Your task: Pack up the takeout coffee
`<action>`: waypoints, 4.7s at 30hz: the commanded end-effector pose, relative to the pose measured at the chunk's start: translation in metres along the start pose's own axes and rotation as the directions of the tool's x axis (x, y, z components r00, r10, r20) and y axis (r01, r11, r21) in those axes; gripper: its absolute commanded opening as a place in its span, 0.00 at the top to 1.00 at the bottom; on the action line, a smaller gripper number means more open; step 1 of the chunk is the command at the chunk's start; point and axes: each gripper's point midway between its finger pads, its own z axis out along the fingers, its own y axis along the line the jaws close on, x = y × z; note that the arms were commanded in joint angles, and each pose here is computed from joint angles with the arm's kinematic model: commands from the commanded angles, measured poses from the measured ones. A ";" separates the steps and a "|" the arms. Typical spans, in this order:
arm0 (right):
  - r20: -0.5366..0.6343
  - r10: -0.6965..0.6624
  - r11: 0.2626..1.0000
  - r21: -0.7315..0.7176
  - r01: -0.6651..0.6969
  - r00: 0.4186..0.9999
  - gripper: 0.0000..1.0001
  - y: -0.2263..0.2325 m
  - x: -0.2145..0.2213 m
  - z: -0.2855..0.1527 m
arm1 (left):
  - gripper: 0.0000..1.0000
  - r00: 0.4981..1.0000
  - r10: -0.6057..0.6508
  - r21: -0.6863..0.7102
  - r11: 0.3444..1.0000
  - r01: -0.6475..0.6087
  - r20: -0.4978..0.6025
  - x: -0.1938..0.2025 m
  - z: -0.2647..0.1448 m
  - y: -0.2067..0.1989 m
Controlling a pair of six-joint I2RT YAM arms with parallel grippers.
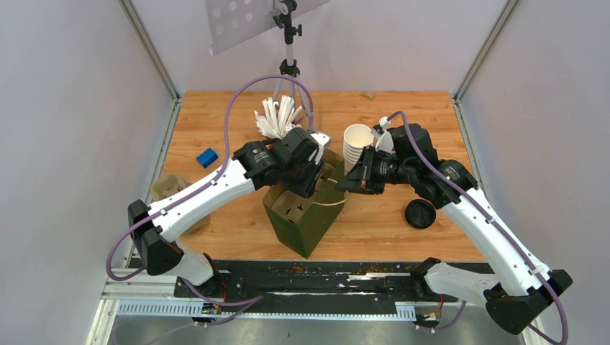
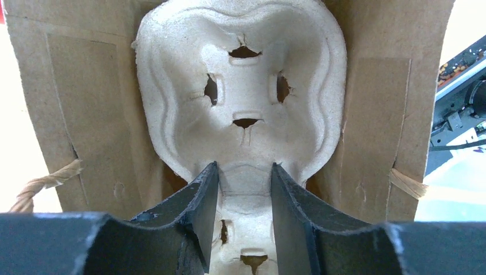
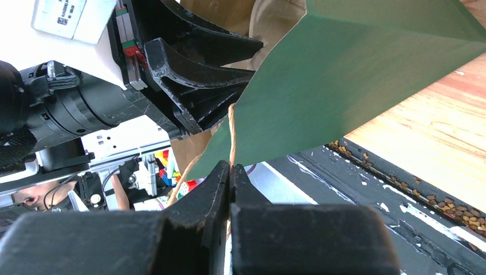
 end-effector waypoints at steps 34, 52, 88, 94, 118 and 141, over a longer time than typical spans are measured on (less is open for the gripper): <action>0.138 -0.109 0.992 0.075 0.100 0.984 0.31 0.002 -0.020 -0.027 | 0.00 0.957 -0.042 0.139 0.990 0.001 0.288 -0.089 -0.067 -0.035; 0.278 -0.585 0.810 0.257 0.527 0.762 0.04 0.020 -0.065 -0.083 | 0.00 0.816 -0.106 0.017 0.993 0.117 0.568 -0.125 -0.172 0.007; -0.005 -0.755 0.636 0.240 0.733 0.656 0.26 0.010 -0.124 0.024 | 0.08 0.882 -0.306 0.091 0.952 0.294 0.359 0.033 -0.142 0.035; -0.019 -0.744 0.647 0.228 0.727 0.668 0.29 0.014 -0.127 0.030 | 0.00 0.873 -0.288 -0.041 0.943 0.330 0.394 0.045 -0.154 0.065; -0.210 -0.753 0.616 0.106 0.780 0.623 0.35 0.000 -0.090 0.051 | 0.19 0.854 -0.337 0.170 0.941 0.292 0.397 0.064 -0.142 0.039; -0.123 -0.712 0.639 0.298 0.710 0.692 1.00 -0.007 -0.108 0.056 | 0.45 0.799 -0.422 0.127 0.904 0.409 0.429 0.042 -0.140 0.047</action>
